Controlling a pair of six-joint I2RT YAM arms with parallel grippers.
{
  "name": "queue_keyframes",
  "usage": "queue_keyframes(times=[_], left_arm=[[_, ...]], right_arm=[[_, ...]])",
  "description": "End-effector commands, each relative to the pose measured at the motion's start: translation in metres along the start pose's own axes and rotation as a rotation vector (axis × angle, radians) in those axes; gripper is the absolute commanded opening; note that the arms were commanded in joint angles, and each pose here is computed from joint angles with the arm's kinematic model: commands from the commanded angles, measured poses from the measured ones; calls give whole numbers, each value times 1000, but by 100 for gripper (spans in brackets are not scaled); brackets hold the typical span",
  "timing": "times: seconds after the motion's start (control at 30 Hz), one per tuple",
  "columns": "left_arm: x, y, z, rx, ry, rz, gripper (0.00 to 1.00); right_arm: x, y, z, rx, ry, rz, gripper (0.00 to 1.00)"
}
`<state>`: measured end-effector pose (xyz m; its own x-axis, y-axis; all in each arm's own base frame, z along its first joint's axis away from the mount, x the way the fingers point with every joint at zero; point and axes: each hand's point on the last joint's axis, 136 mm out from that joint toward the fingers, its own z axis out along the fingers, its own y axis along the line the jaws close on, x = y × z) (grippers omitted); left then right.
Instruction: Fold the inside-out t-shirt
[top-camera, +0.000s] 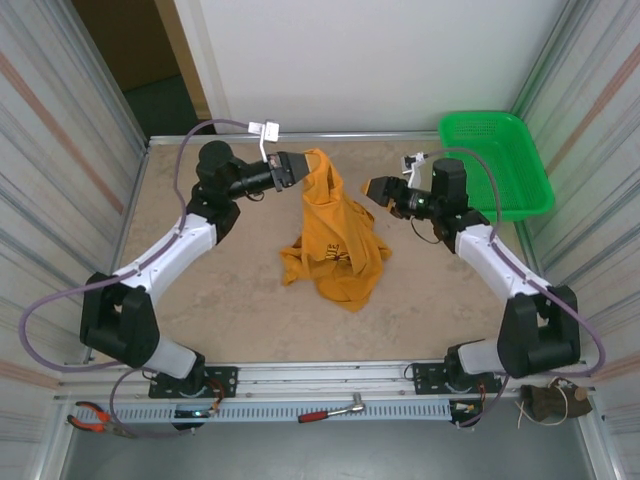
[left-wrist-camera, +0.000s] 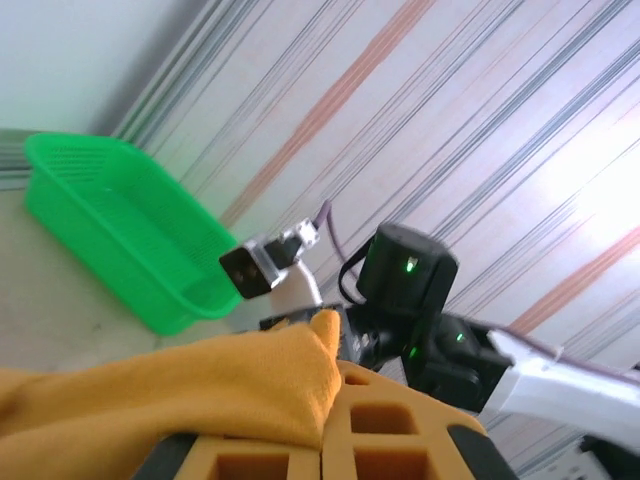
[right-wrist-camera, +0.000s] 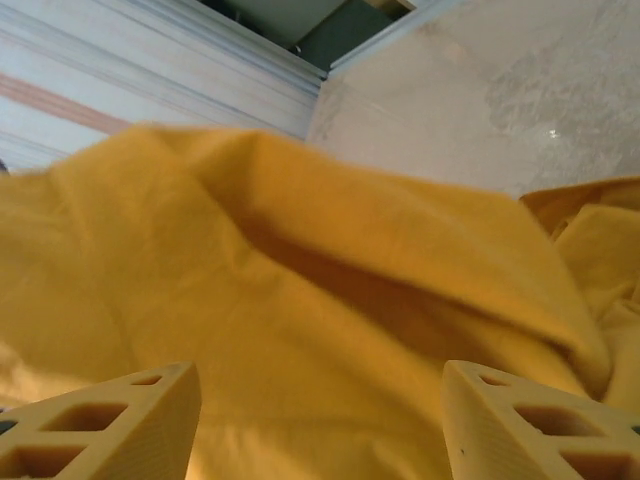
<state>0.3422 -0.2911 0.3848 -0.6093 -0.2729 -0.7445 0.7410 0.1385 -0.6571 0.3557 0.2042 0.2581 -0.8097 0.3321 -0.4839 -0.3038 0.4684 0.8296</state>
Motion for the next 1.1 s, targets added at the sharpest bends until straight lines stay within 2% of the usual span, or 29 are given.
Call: queue_keyframes(times=[0.0,0.1,0.2,0.27,0.37,0.6,0.7,0.73,0.8,0.87,0.9,1.03,1.07], left_arm=[[-11,-28,-2,155,-26,-26,0],[-16,-27,0,180,-48,-74,0],[-19,-31,2,195,-52,-92,0],[-17,-36,4,199,-40,-87,0],[-15,-42,6,190,-25,-73,0],[-15,-49,10,178,-12,-70,0],[-15,-47,11,175,-19,-82,0],[-15,-46,12,173,-19,-88,0],[-15,-45,12,174,-22,-95,0],[-14,-38,10,157,-22,-102,0],[-14,-33,7,140,-28,-107,0],[-15,19,-17,-50,-89,-144,0],[-13,35,-24,-112,-101,-150,5]], right_arm=[[-11,45,-28,-21,-83,-123,59],[-12,72,-34,-29,-90,-190,59],[-13,91,-26,-25,-73,-254,72],[-15,94,-16,-9,-58,-284,74],[-19,93,-1,-9,-38,-291,74],[-11,83,27,-2,19,-290,65],[-10,72,36,19,30,-277,58],[-10,69,39,19,37,-271,53],[-9,70,42,3,50,-268,32],[-10,78,40,-25,60,-272,4],[-12,82,36,-38,58,-276,0],[-27,111,1,-210,18,-263,0],[-30,120,-7,-273,14,-264,0]])
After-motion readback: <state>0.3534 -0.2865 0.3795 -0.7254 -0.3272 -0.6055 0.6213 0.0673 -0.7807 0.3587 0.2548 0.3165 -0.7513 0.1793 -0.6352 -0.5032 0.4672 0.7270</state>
